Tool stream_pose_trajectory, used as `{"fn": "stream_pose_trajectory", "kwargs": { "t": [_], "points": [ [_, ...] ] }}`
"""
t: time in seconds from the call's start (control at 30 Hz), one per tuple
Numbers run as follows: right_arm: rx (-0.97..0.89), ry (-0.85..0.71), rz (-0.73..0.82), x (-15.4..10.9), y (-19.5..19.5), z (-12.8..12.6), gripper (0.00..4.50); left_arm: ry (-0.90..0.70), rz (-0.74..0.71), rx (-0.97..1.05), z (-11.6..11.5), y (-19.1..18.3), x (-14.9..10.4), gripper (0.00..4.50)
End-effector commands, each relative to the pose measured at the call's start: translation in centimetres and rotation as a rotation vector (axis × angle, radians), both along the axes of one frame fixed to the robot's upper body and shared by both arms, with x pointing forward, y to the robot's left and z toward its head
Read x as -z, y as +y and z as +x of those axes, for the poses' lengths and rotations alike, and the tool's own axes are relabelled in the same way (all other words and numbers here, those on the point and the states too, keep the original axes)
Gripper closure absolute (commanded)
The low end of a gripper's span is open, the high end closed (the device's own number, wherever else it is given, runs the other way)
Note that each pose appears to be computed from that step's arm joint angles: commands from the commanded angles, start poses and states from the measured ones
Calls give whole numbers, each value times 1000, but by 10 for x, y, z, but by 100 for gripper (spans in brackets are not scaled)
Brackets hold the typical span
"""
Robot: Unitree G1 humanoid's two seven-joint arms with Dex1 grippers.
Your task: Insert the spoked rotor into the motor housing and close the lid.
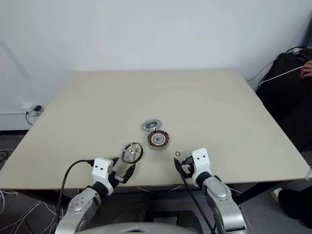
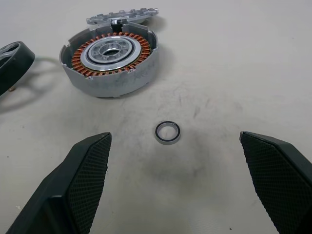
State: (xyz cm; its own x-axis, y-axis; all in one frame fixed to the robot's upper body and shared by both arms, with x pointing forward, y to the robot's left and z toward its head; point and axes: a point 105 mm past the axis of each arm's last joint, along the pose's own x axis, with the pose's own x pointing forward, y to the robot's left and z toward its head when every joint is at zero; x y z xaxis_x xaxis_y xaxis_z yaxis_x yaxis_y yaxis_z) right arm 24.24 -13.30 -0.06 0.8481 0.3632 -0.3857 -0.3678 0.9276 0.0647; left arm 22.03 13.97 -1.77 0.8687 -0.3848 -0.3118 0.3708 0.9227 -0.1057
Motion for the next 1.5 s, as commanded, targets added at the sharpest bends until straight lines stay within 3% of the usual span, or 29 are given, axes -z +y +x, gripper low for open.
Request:
{"fn": "stream_pose_trajectory", "kwargs": {
  "t": [0.03,0.43,1.1,1.2,1.5],
  "points": [
    [-8,-52,4,-12,3,6,0,-48,-5,1,5,1,-5,2],
    [1,-45,1,-7,4,13,0,-54,-7,10,6,2,1,2],
    [-28,8,-33,25,21,49,0,-120,2,19,16,-7,-27,2],
    [-24,35,-46,34,17,46,55,-122,2,16,15,-8,-30,0],
    [7,60,-46,41,8,31,352,-122,0,15,13,-11,-36,0]
  ]
}}
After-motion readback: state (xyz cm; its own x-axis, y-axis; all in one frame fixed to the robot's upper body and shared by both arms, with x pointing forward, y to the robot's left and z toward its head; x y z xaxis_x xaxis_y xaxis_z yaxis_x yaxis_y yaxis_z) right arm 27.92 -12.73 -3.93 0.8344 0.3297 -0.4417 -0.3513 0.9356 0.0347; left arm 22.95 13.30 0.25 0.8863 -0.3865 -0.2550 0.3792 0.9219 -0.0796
